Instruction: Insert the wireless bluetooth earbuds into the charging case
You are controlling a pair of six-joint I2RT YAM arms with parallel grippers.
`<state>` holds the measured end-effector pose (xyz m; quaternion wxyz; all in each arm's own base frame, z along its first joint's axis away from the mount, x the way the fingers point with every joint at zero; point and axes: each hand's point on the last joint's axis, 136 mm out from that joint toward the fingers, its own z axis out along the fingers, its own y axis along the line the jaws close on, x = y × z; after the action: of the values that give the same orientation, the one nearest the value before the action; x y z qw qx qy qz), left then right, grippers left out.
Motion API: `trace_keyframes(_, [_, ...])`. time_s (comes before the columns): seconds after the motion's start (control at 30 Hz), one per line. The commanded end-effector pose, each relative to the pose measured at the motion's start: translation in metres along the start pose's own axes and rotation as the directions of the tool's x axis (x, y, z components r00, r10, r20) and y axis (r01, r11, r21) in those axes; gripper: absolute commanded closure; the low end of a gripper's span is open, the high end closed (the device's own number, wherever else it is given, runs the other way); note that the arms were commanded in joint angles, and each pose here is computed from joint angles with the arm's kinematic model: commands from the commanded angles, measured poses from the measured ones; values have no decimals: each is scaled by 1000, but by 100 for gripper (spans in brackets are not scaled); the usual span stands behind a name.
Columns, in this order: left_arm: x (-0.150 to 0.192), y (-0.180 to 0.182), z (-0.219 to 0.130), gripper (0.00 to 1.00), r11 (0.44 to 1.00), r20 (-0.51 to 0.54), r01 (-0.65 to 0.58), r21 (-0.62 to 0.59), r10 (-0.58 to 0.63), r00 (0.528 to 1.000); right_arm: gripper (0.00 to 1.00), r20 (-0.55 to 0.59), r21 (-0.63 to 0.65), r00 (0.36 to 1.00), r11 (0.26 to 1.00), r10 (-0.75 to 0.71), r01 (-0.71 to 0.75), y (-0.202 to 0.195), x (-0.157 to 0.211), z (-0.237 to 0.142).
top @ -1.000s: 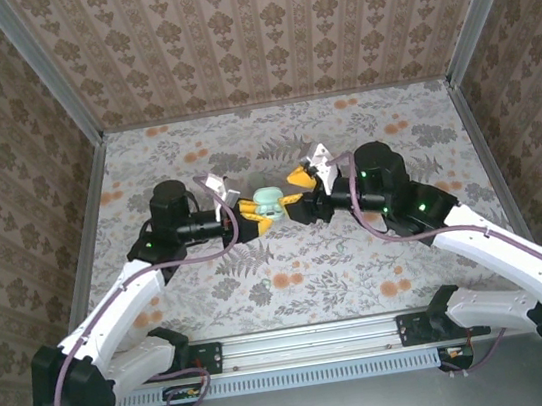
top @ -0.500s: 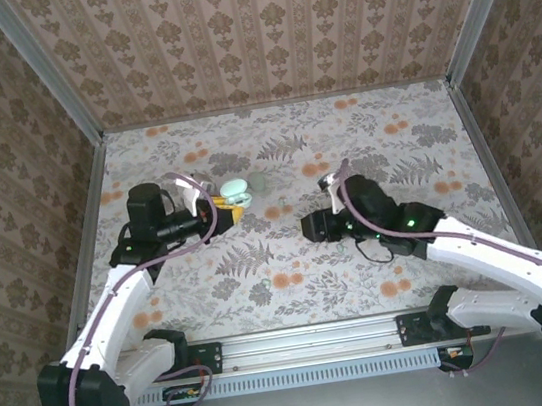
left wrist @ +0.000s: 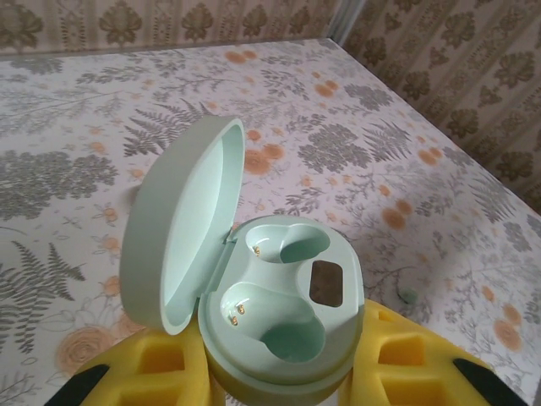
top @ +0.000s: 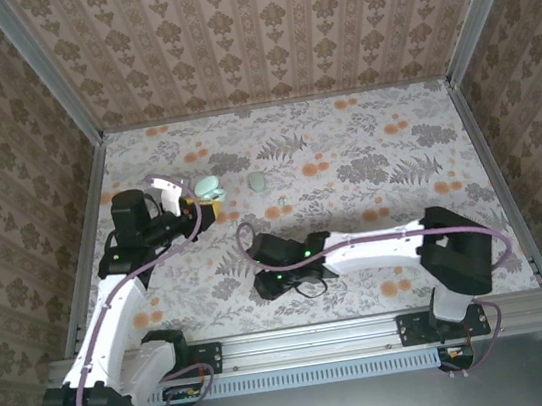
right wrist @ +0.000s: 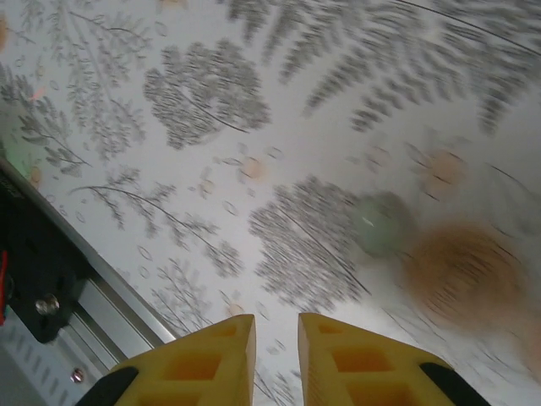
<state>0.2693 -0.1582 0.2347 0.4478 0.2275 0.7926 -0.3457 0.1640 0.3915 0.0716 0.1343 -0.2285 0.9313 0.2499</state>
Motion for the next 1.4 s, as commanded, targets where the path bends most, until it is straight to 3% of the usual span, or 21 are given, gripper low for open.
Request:
trace_keyframes(0.0, [-5,5,-8,100,999,9,37,-40,-37,999,81,-52,-49,996,997,-69,66,17,-2,9])
trace_keyframes(0.47, [-1,19,-8,100,995,14,84,-62,-83,996,85,-231,2,968,995,-96,99,0,30,51])
trace_keyframes(0.87, [9,23,-6,100,993,-4,97,-66,-98,995,87,-173,149,985,989,24,2,-45,14,34])
trace_keyframes(1.37, [10,20,-11,100,993,-1,99,-71,-100,995,87,-95,175,994,984,49,-32,-56,-13,-1])
